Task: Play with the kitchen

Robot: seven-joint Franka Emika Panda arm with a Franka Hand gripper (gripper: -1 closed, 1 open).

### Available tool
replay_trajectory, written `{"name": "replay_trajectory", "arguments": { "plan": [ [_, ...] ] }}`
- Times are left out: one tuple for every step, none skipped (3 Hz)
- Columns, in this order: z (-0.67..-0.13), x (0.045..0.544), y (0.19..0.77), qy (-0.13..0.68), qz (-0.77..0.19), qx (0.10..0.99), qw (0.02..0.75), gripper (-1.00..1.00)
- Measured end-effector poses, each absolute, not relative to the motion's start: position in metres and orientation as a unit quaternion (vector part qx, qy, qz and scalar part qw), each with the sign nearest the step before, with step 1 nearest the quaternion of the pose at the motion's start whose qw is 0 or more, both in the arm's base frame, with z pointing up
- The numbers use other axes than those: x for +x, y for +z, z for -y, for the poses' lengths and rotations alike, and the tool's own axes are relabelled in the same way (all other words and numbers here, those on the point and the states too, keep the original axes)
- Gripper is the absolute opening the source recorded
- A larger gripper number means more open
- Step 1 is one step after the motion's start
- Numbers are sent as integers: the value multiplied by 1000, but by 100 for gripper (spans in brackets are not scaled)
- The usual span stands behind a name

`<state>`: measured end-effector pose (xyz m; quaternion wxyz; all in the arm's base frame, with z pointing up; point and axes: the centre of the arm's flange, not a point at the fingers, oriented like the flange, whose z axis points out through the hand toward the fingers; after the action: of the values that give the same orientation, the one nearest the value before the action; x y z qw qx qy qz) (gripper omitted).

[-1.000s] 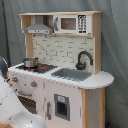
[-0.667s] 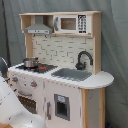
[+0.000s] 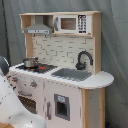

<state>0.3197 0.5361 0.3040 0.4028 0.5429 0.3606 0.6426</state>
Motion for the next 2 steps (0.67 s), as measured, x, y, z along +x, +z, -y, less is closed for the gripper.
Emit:
{"name": "replay_trajectory", "arguments": {
  "plan": [
    [-538, 337, 313, 659, -347, 555, 371, 100],
    [-544, 337, 308, 668, -339, 574, 329, 100]
  ]
}}
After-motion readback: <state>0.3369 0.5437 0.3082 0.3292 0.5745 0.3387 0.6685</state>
